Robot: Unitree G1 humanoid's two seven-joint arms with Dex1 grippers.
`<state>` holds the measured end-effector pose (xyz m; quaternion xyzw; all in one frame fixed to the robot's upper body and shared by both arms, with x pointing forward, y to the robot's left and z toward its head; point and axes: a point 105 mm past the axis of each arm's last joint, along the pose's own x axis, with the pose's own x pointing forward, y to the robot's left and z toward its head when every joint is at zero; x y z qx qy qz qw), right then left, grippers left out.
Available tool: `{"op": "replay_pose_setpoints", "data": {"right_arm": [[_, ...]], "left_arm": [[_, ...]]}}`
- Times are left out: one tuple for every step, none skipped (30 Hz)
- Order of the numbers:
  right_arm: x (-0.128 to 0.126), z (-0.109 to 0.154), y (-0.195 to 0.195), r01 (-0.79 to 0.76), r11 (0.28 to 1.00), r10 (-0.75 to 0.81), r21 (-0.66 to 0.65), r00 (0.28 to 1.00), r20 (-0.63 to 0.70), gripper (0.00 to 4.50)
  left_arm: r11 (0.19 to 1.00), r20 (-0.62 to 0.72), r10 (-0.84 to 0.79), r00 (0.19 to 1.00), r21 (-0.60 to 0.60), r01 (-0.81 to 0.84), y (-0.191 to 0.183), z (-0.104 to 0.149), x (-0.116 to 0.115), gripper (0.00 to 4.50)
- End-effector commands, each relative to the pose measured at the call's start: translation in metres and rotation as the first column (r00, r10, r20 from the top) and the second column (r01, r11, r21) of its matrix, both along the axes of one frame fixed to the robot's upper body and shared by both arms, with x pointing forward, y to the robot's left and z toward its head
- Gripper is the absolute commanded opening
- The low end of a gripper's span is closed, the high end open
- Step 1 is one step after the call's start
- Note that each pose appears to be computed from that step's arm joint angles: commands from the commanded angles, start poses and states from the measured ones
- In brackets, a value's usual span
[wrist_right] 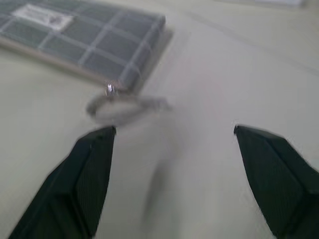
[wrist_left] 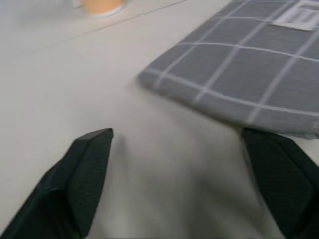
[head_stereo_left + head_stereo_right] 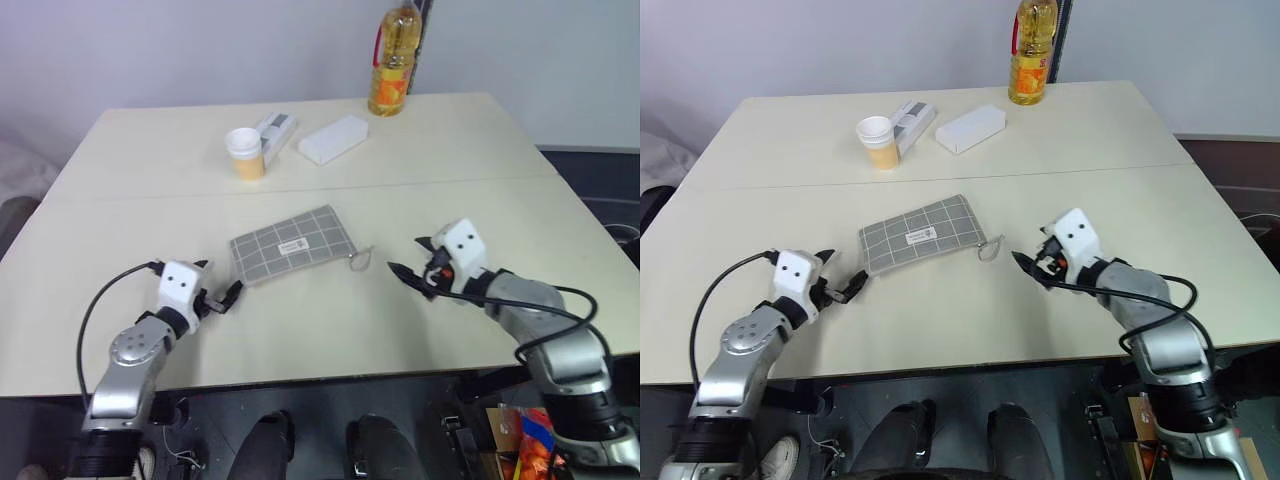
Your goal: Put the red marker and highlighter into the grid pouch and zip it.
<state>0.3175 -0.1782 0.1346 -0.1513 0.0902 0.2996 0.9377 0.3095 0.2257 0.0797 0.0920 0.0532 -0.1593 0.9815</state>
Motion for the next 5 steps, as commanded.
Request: {"op": "replay_pose_setpoints", "data": {"right_arm": [[-0.0055,0.0154,-0.0081,-0.016,1.0,0.016,0.01,0.998,0.059,4.05],[-0.0055,0.014,-0.0116,-0.008,1.0,0.007,0.006,0.998,0.056,4.05],[-0.0049,0.012,-0.0141,0.0,1.0,0.0,0.005,0.999,0.052,4.05],[-0.0046,0.0107,-0.0156,0.004,1.0,-0.005,0.005,0.999,0.049,4.05],[-0.0042,0.0096,-0.0162,0.006,1.0,-0.006,0.006,0.999,0.047,4.05]], "left_arm": [[1.0,0.033,0.02,0.999,0.003,-0.02,0.0095,0.0142,-0.004,4.47],[0.999,0.031,0.025,0.999,0.019,-0.026,0.0115,0.0135,-0.0052,4.47],[0.999,0.03,0.025,0.999,0.028,-0.026,0.0126,0.0132,-0.0064,4.47],[0.999,0.03,0.024,0.999,0.032,-0.025,0.0131,0.0131,-0.0072,4.47],[0.999,0.032,0.023,0.999,0.031,-0.024,0.0134,0.0133,-0.0076,4.47]]}}
